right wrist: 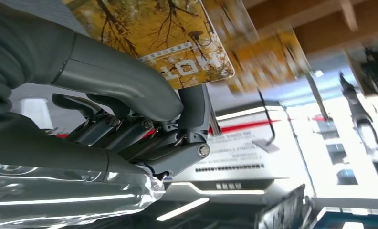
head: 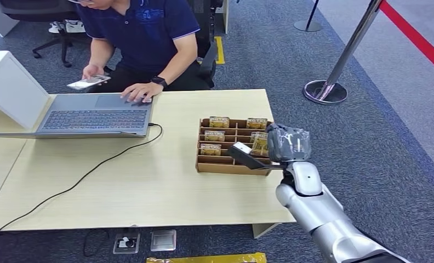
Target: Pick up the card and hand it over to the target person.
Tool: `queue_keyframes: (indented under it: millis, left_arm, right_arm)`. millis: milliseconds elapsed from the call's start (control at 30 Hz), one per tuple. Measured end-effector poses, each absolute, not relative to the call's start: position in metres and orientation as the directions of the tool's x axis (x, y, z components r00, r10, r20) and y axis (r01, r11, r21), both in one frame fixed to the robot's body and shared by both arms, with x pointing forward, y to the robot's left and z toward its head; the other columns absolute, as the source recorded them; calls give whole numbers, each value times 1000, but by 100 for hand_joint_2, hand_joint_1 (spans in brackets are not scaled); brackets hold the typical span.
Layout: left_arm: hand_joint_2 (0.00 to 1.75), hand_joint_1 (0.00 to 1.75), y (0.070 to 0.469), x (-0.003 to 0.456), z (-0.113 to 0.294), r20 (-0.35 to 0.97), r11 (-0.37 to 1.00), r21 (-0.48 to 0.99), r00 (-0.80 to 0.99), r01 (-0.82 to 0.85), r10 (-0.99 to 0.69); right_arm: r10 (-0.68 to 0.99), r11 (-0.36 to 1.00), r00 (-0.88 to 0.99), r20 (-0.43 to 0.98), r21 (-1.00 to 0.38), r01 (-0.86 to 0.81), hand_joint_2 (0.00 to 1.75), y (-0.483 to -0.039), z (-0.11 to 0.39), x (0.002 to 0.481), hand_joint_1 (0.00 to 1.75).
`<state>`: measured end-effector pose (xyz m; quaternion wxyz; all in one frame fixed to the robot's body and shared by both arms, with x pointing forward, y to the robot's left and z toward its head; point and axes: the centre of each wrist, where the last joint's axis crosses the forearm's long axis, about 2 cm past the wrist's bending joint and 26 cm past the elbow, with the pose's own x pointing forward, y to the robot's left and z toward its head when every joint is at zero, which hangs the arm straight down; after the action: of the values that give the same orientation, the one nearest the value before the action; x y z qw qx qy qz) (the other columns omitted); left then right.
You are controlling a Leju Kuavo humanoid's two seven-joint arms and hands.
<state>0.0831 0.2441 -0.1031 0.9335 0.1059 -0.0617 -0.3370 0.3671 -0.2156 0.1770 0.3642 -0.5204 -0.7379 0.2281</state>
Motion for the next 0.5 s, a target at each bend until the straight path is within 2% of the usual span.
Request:
queue_keyframes:
  millis: [300,500]
  left_arm:
    - [0,0,240,92,-101,43,721,252,737,646,-675]
    - [0,0,236,98,-99,37,694,254,710,674,-703]
  right_arm:
    - [859,507,-364,360,-506,697,175,-193,236,383,175]
    - [841,538,-414,349,-448,714,175,-185,263,405,175]
